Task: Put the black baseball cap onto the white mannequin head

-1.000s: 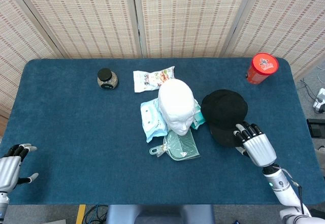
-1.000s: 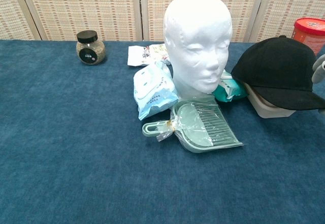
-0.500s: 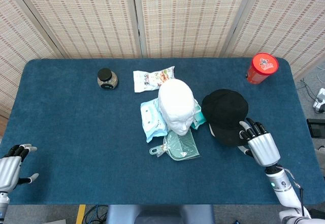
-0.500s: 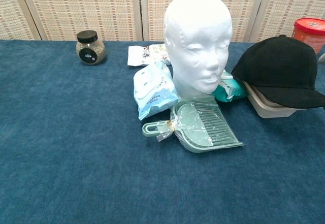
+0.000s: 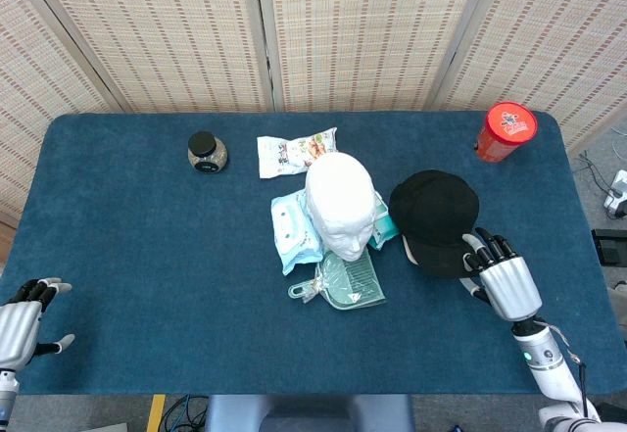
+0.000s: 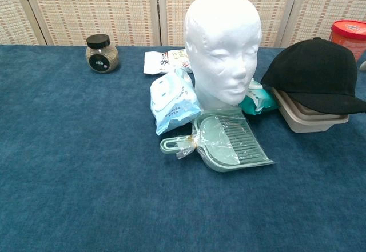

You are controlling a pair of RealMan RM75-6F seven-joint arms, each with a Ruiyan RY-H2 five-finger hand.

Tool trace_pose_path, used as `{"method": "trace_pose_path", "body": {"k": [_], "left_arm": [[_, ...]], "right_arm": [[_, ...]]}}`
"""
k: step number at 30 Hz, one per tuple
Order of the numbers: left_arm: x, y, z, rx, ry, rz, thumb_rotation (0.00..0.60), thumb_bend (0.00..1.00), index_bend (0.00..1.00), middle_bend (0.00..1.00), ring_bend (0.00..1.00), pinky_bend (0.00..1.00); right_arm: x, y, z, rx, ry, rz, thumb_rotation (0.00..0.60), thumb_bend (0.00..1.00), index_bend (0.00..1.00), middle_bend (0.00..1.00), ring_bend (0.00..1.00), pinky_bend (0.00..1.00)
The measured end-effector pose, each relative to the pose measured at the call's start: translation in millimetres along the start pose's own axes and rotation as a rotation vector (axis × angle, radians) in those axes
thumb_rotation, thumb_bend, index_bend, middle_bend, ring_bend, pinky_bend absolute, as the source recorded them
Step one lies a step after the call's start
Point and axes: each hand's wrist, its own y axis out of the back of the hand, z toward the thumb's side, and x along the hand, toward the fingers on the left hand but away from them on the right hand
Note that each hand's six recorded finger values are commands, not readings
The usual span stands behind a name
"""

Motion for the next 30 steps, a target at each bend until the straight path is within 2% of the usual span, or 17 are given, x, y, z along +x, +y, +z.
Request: {"method": "trace_pose_path", "body": {"k": [4,8,11,20,30], "left_arm": [[0,-1,0,0.001,0.001,-0.003,0.6,0.02,0.28,0.23,0.16,0.41],[0,-1,0,0.002,0.001,-0.005,0.6,0.02,0.28,0.23,0.16,0.41],[0,-1,-1,0.002,0.003,-0.005,0.6,0.02,0.28,0.23,0.16,0.41],[0,-1,-1,0.003,0.002,-0.006,0.6,0.02,0.28,0.23,0.16,0.41],[0,-1,-1,0.001,0.004,-0.006,0.6,0.02,0.28,0.23,0.16,0.41]], "right_arm": [[0,0,0,-0.006,0.001,0.0,0.6,0.33,0.62,0.31,0.21,0.33],[1,2,0,-0.014,0.0,-0.006,0.6,0.41,0.62,0.32,0.21,0.33],[1,4,0,-0.016,0.001,-0.017,0.6,0.45,0.65,0.32,0.21,0.33],[-5,18,-6,0.013,0.009,-0.074,0.6,0.46,0.69,0.33,0.21,0.33],[-16,39,-10,0.097,0.045,-0.139,0.6,0.47,0.72,0.35,0.21,0.33]]}}
